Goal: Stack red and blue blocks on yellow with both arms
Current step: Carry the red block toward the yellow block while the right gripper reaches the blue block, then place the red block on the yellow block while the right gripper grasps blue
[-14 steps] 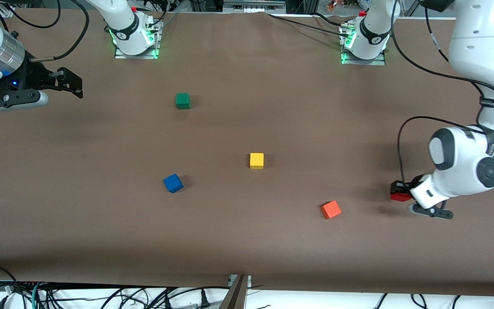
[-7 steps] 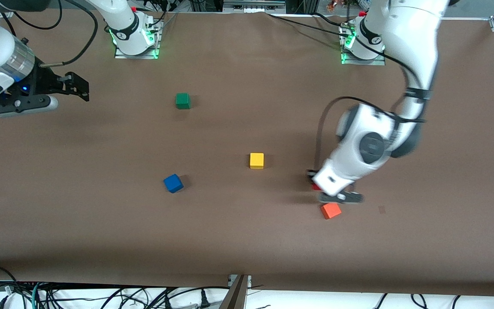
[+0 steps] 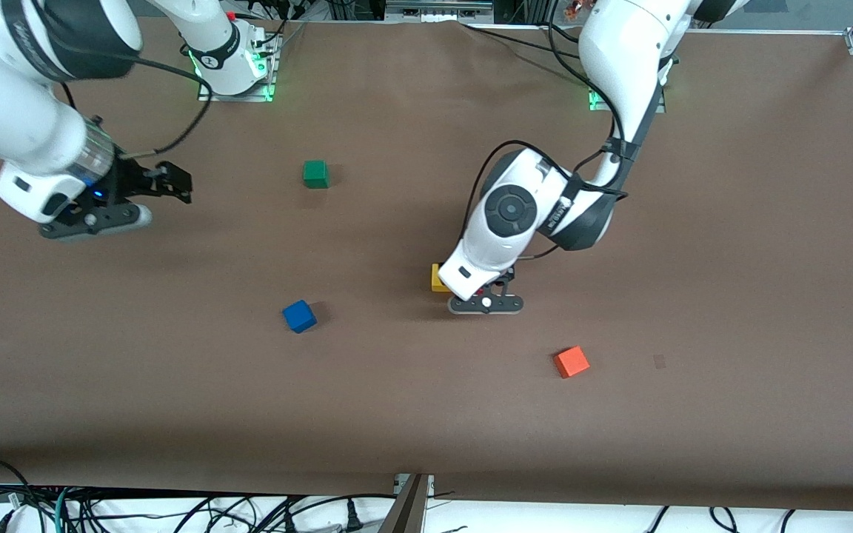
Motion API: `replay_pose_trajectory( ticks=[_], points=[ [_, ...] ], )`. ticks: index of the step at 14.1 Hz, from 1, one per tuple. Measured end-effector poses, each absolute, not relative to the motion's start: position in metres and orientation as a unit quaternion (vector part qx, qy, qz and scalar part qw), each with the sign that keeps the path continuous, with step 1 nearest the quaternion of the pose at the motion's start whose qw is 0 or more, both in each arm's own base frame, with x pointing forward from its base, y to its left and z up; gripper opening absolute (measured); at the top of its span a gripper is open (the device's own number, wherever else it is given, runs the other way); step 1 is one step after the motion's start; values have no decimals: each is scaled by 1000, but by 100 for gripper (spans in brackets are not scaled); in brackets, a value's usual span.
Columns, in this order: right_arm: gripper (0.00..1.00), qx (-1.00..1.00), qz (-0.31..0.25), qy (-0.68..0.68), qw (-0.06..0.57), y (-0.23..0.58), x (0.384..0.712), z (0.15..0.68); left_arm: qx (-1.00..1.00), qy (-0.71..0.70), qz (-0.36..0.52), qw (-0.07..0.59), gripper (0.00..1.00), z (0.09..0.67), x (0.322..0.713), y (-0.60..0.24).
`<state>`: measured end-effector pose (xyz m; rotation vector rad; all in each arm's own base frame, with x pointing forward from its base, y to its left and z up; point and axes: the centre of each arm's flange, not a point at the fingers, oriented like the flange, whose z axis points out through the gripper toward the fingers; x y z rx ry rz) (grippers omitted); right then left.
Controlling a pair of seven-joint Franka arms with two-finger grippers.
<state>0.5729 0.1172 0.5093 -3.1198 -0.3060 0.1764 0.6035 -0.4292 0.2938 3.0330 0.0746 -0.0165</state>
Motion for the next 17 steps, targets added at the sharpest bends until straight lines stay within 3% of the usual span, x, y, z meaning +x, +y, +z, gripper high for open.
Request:
replay_pose_trajectory(
  ticks=[9,16,17],
  points=[
    [100,-1000,7,-9,9,182,627,386,999,11,-25,27,56,244,572,-472],
    [100,-983,34,173,56,203,687,303,999,5,-24,21,56,236,569,-477],
    [100,-979,38,194,55,202,693,292,1000,6,-22,20,62,237,571,-476]
  ],
)
